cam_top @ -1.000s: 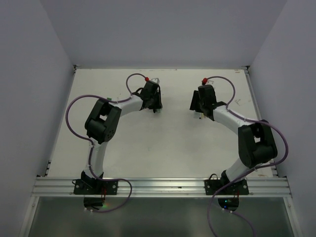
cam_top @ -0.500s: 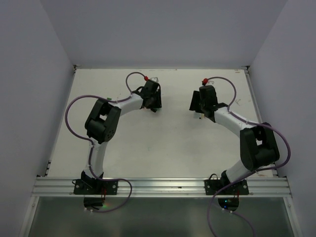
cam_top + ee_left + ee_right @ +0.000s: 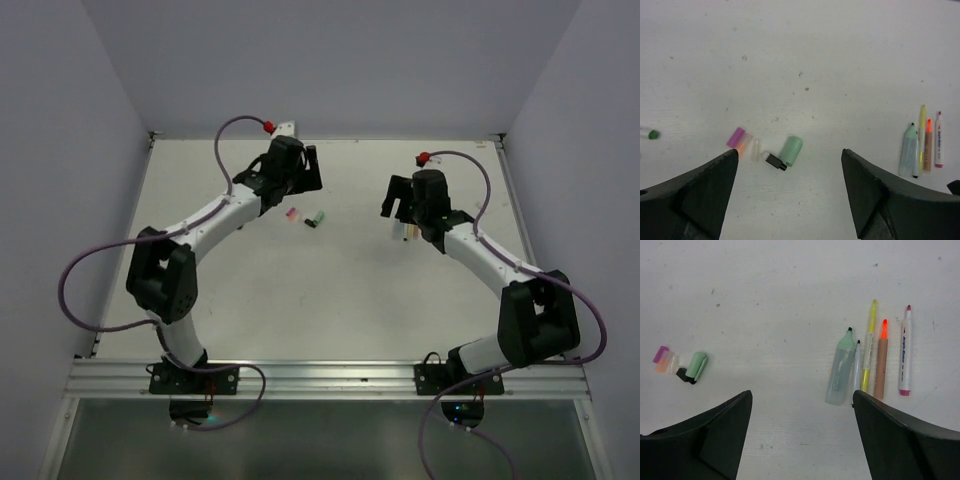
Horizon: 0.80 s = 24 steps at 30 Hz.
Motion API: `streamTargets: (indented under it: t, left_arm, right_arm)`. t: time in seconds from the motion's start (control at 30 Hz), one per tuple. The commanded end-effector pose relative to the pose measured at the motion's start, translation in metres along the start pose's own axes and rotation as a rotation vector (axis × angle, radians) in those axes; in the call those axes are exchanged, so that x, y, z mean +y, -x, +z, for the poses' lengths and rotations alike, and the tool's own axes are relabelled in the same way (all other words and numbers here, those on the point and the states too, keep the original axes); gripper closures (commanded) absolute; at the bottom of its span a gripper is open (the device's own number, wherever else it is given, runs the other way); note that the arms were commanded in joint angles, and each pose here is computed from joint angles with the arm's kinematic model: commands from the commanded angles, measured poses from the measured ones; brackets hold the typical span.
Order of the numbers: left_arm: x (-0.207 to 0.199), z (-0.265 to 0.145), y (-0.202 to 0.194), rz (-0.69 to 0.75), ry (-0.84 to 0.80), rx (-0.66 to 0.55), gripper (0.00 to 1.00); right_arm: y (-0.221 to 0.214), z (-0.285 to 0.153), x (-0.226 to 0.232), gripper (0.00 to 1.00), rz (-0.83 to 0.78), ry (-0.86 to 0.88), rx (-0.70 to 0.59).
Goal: Open the pen caps
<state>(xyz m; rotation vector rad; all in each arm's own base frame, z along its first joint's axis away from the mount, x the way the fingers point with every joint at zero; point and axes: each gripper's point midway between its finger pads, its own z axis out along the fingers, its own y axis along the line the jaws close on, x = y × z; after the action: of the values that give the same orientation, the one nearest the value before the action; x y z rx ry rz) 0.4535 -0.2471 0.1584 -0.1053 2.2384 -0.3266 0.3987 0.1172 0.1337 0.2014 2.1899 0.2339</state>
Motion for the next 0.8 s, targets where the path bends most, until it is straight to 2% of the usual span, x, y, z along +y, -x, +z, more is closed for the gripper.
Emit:
streamTargets:
  t: [0.0, 0.03, 0.1, 0.23, 0.4, 0.57, 0.77]
  left_arm:
    - [0.040, -0.038, 0.029, -0.112, 0.116, -0.121, 0.12]
    - [0.056, -0.038, 0.016, -0.154, 0.156, -0.107, 0.12]
    - [0.089, -0.050, 0.021, -0.222, 0.239, -0.144, 0.12]
    - [0.158, -0.057, 0.000, -0.382, 0.411, -0.141, 0.11]
    - [0.218, -0.051, -0.019, -0.467, 0.573, -0.109, 0.13]
    - [0.244, -0.032, -0.031, -0.519, 0.622, -0.055, 0.15]
    - [0.262, -0.004, -0.046, -0.551, 0.655, 0.028, 0.25]
  right_arm:
    - [0.014, -0.012, 0.008, 0.14, 0.008, 0.047, -0.041]
    - [0.015, -0.014, 0.010, 0.13, 0.009, 0.057, -0.043]
    - [0.014, -0.014, 0.012, 0.11, 0.013, 0.069, -0.040]
    - [0.011, -0.013, 0.019, 0.09, 0.023, 0.105, -0.028]
    - [0.007, -0.011, 0.026, 0.03, 0.029, 0.141, -0.005]
    - [0.005, -0.010, 0.030, 0.01, 0.029, 0.163, 0.000]
    - [0.002, -0.007, 0.031, 0.02, 0.029, 0.167, 0.008]
